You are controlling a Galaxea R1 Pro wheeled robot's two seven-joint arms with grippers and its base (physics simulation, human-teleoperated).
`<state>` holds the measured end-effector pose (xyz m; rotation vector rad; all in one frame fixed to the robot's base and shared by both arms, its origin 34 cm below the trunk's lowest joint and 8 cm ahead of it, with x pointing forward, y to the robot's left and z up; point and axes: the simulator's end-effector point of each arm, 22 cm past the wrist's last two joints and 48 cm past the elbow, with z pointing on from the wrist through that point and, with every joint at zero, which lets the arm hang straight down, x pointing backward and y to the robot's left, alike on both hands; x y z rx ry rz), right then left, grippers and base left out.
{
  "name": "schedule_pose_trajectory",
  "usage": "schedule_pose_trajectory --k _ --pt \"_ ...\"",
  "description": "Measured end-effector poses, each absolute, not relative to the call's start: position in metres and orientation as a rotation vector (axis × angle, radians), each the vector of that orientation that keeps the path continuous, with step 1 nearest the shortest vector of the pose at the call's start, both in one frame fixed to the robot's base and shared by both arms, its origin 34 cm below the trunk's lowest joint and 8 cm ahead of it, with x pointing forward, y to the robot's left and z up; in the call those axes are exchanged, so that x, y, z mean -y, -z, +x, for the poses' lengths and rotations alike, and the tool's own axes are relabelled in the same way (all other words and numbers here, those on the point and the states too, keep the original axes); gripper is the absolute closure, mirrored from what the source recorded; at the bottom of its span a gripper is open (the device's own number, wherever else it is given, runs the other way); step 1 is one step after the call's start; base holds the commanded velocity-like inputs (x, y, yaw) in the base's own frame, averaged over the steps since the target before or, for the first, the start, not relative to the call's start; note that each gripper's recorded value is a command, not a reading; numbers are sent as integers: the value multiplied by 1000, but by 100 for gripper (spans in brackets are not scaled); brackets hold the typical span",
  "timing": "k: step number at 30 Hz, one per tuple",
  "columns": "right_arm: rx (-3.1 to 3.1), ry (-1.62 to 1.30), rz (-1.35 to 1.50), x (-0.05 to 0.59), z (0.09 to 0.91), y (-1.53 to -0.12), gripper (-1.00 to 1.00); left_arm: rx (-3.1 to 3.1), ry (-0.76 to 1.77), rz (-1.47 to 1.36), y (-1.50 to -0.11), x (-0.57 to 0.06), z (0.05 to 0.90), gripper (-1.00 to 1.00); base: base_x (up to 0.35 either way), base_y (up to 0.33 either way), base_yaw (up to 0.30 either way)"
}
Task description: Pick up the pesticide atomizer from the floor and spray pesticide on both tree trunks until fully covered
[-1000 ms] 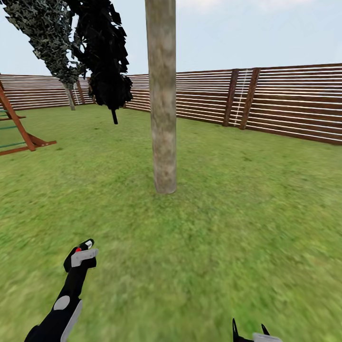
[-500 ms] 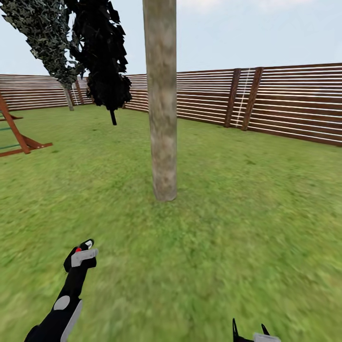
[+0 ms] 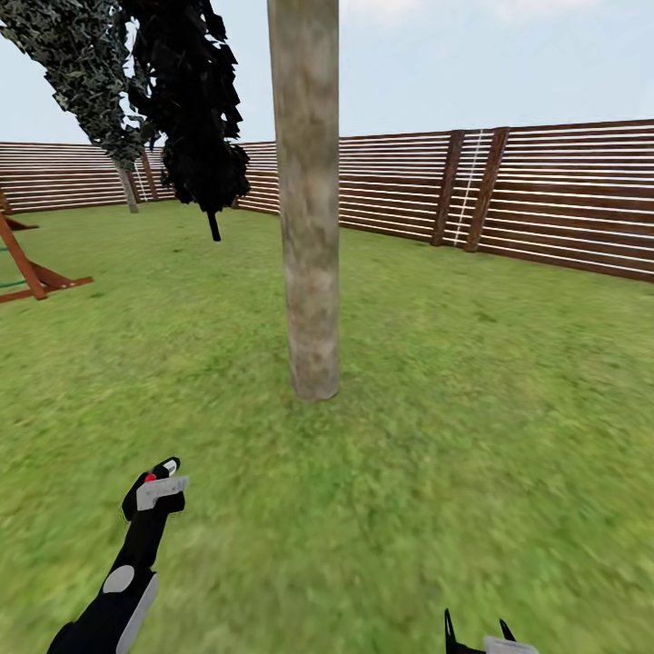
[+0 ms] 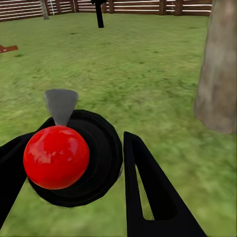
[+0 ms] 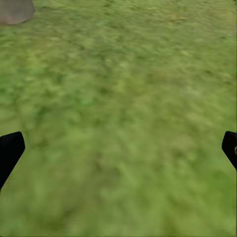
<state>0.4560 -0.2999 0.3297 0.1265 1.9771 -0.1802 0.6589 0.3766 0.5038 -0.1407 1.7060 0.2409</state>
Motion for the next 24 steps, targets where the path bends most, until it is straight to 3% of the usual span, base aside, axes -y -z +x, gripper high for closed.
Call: schedule_pose_trajectory --k 24 --pt "-1976 179 126 300 456 -330 -100 -1706 -241 -141 -503 -377 658 100 326 0 0"
